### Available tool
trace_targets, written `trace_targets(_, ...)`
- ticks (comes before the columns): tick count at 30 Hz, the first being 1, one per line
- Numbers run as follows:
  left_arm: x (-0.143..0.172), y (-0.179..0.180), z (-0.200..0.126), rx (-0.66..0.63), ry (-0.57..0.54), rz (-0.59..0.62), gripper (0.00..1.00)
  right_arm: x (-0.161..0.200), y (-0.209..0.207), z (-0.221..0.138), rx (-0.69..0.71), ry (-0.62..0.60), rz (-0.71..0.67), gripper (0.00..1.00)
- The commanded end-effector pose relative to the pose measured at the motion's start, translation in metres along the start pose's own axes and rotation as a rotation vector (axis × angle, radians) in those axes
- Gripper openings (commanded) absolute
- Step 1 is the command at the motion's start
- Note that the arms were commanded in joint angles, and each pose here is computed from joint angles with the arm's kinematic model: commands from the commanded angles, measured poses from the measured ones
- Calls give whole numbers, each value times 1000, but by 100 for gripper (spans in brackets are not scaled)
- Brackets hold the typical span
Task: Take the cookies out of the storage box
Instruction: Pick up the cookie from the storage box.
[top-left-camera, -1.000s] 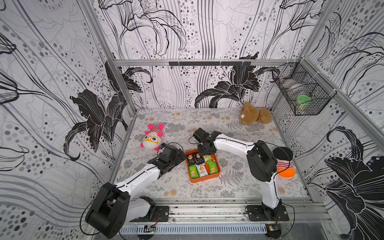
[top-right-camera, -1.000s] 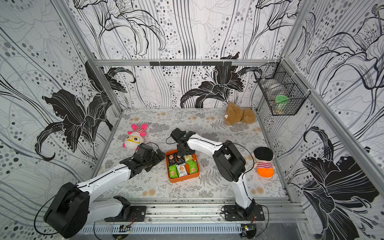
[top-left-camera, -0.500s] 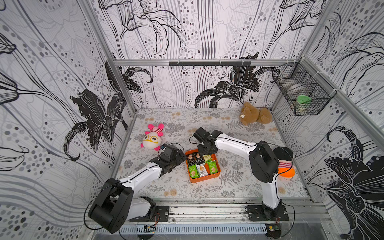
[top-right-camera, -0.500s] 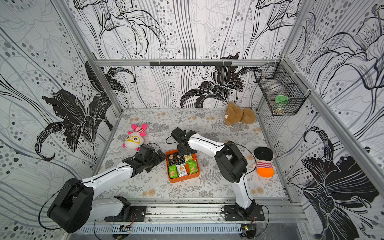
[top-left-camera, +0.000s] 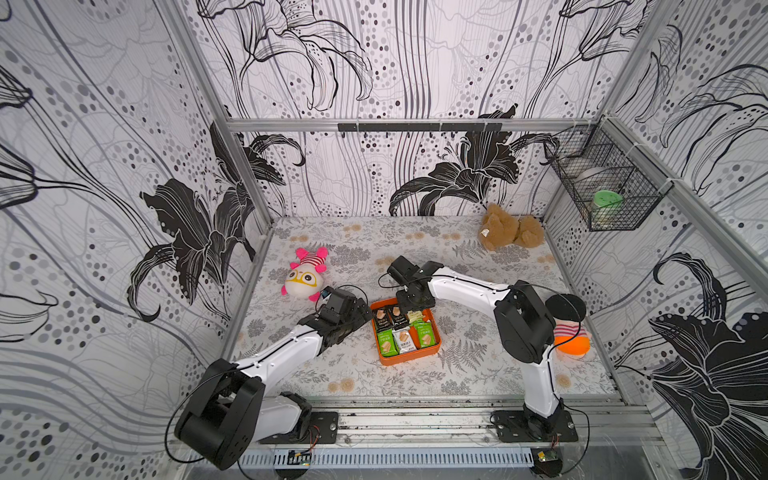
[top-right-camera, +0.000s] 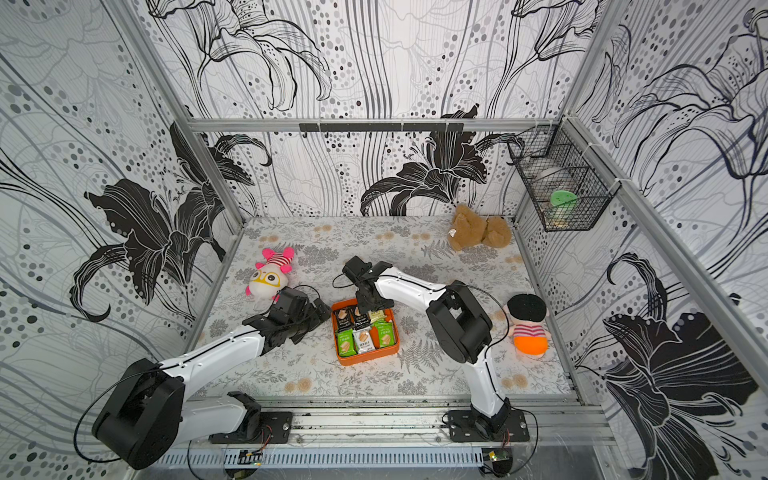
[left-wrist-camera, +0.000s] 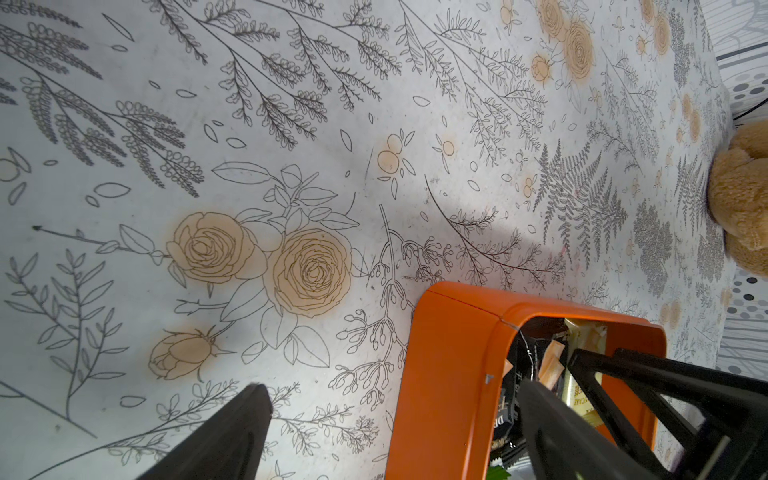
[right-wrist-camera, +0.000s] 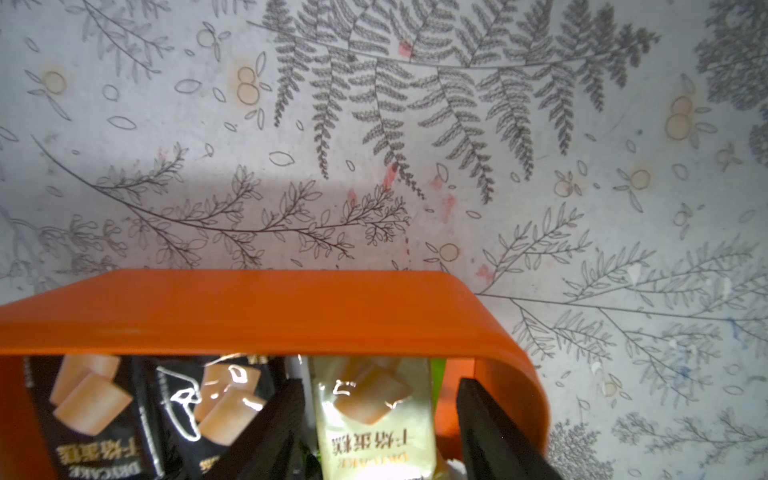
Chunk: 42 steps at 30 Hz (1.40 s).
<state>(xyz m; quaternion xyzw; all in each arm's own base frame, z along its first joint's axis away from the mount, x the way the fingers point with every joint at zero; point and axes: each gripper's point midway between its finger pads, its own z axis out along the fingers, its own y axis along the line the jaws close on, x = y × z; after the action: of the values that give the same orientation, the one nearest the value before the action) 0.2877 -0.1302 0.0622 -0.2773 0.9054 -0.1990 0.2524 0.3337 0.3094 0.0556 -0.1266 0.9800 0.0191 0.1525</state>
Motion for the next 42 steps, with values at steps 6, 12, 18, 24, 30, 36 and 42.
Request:
trace_targets(6, -11, -13, -2, 19, -36, 3, 97, 8, -6, 16, 22, 44, -29, 63)
trace_targets(12, -10, -13, -3, 20, -36, 1, 97, 9, -3, 19, 13, 58, -37, 63)
trace_targets(18, -10, -11, -3, 18, -38, -6, 97, 10, -4, 21, 19, 61, -40, 60)
trace_targets(24, -11, -11, -3, 18, -41, -5, 97, 3, -4, 12, 19, 34, -38, 53)
trace_targets(30, -11, -13, -4, 21, -40, -5, 97, -5, 0, -3, -12, 1, -33, 48)
trace_targets(36, -12, -14, -6, 25, -45, -9, 97, -11, 6, -19, -57, -25, -23, 46)
trace_targets(42, -14, -17, -8, 26, -49, -5, 97, -13, 9, -34, -95, -43, -12, 46)
